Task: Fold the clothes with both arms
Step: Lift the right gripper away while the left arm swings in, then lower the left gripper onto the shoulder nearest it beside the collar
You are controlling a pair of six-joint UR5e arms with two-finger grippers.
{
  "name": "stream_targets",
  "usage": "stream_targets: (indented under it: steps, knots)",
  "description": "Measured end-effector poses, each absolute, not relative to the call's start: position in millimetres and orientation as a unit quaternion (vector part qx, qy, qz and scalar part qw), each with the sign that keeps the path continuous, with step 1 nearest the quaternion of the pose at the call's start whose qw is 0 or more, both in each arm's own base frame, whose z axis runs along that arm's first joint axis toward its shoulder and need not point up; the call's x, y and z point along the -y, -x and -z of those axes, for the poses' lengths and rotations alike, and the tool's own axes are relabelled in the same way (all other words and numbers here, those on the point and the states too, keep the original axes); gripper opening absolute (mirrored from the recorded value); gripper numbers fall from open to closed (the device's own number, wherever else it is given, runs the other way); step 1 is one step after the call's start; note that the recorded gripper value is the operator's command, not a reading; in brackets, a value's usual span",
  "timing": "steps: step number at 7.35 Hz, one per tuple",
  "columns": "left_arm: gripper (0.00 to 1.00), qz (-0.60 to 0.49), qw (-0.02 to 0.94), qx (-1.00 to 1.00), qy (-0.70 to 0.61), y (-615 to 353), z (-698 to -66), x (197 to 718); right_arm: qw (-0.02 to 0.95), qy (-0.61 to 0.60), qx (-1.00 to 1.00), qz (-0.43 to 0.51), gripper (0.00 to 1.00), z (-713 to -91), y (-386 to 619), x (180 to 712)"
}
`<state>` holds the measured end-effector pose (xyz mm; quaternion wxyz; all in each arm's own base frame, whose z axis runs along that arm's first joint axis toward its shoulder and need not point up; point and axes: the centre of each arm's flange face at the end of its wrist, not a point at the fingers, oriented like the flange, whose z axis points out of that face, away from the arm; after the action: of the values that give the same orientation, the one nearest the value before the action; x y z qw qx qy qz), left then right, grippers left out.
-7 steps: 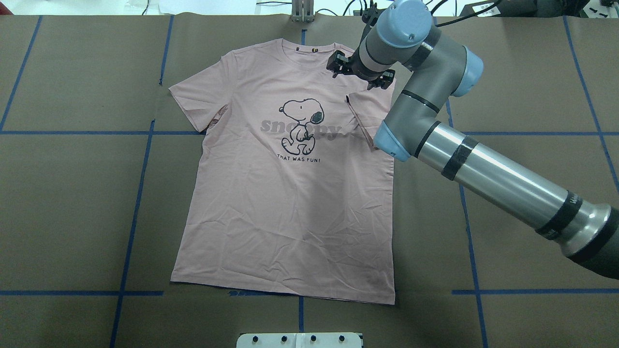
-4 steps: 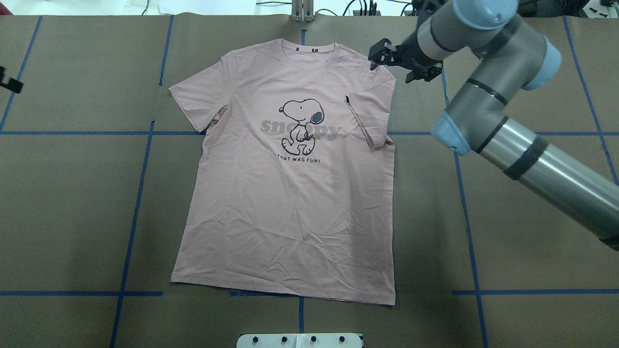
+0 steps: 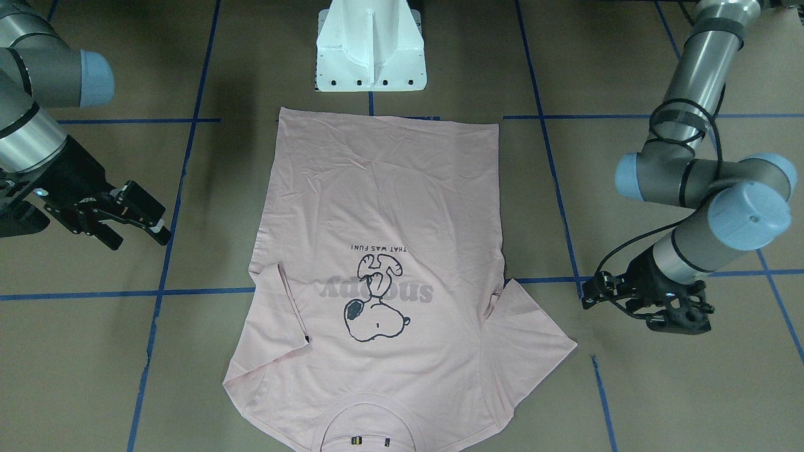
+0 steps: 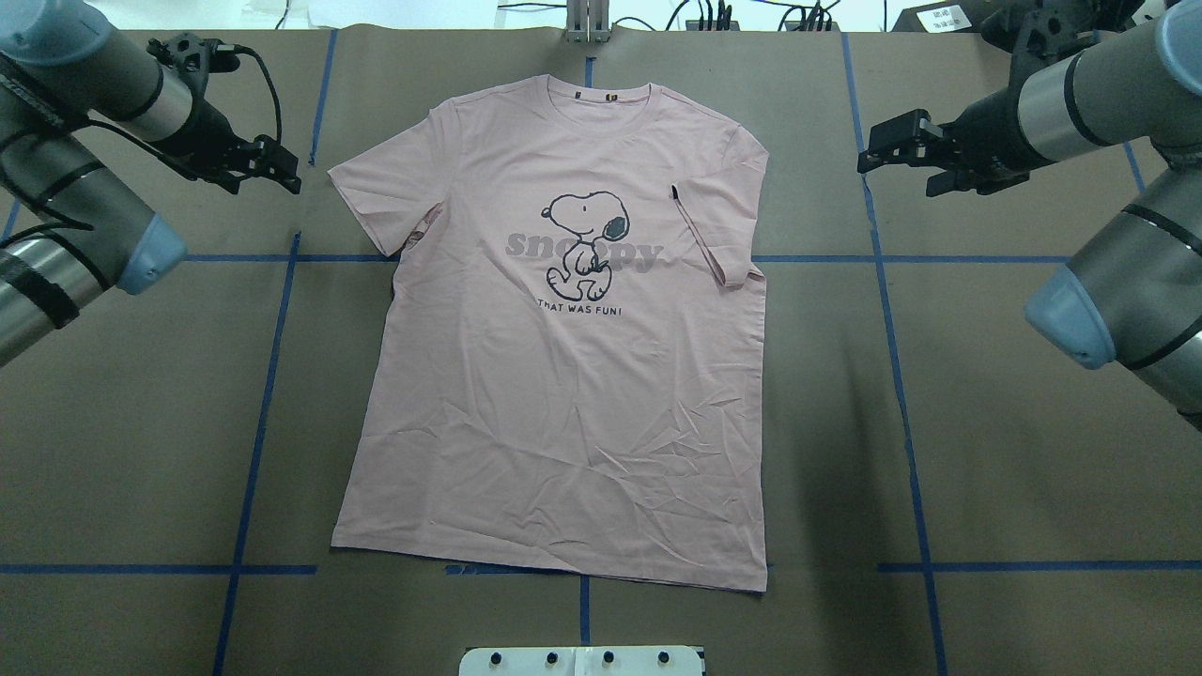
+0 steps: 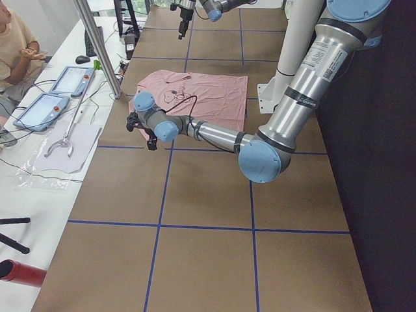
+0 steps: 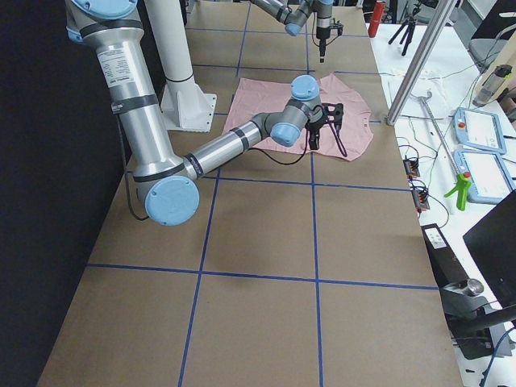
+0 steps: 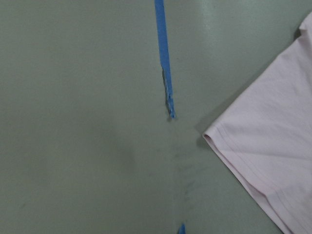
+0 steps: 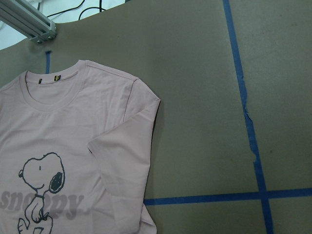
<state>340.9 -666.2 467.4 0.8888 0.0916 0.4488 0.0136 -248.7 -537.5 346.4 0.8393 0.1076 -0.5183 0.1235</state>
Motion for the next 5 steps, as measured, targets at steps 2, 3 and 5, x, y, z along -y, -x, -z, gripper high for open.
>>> stream_targets:
  steps: [2, 3, 5]
  knots:
    - [0.70, -0.018, 0.892, -0.437, -0.117, -376, -476, 668, 0.839, -0.108, 0.518, -0.124, 1.00, -349, 244, 530]
    - [0.63, -0.021, 0.891, -0.437, -0.122, -385, -475, 669, 0.840, -0.108, 0.518, -0.125, 1.00, -350, 243, 529]
    - [0.63, -0.025, 0.888, -0.441, -0.129, -392, -466, 672, 0.840, -0.109, 0.516, -0.126, 1.00, -351, 242, 528]
